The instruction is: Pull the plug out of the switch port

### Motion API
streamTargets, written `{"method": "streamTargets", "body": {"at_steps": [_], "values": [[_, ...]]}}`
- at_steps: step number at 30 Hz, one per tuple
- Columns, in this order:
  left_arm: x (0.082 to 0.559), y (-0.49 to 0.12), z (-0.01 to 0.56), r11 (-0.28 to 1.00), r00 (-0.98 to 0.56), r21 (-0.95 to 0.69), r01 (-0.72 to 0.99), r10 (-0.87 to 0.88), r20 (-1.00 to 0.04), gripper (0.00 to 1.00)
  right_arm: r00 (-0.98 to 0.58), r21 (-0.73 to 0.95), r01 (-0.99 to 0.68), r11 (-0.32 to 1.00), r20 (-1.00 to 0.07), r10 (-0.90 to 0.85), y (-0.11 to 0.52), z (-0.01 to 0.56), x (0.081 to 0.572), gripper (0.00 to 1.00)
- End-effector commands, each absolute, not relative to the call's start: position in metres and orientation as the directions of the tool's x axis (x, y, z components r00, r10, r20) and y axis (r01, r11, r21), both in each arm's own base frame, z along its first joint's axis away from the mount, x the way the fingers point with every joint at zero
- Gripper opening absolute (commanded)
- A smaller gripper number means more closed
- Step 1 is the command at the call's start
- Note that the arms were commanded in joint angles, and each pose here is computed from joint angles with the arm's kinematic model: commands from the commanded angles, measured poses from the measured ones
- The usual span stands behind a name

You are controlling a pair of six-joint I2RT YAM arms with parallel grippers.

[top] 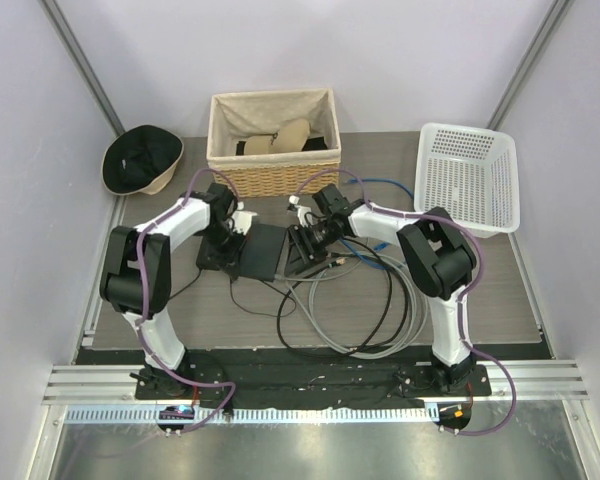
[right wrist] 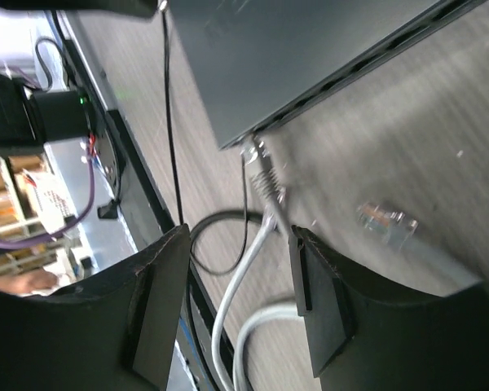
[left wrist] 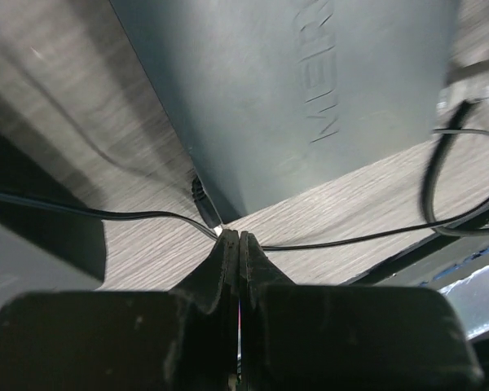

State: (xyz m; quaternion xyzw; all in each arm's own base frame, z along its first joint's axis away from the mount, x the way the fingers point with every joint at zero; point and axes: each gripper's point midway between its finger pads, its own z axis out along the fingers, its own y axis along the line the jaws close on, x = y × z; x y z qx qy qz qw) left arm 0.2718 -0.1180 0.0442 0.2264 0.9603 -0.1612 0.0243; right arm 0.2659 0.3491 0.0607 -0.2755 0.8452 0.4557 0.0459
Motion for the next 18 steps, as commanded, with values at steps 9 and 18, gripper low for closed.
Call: {"method": "streamTargets", "body": {"at_steps": [9,18], "values": [[0.275,-0.115,0.033,0.861,-0.904,-0.276,0.427,0.406,-0.132,0.00,-0.892,0.786,-0.429,0.445,-0.292,-0.344,0.366,0.043,0.279,0.59],[0.259,-0.109,0.043,0.861,-0.900,-0.262,0.436,0.416,-0.132,0.00,-0.878,0.763,-0.469,0.444,-0.348,-0.329,0.389,0.034,0.318,0.59]]}}
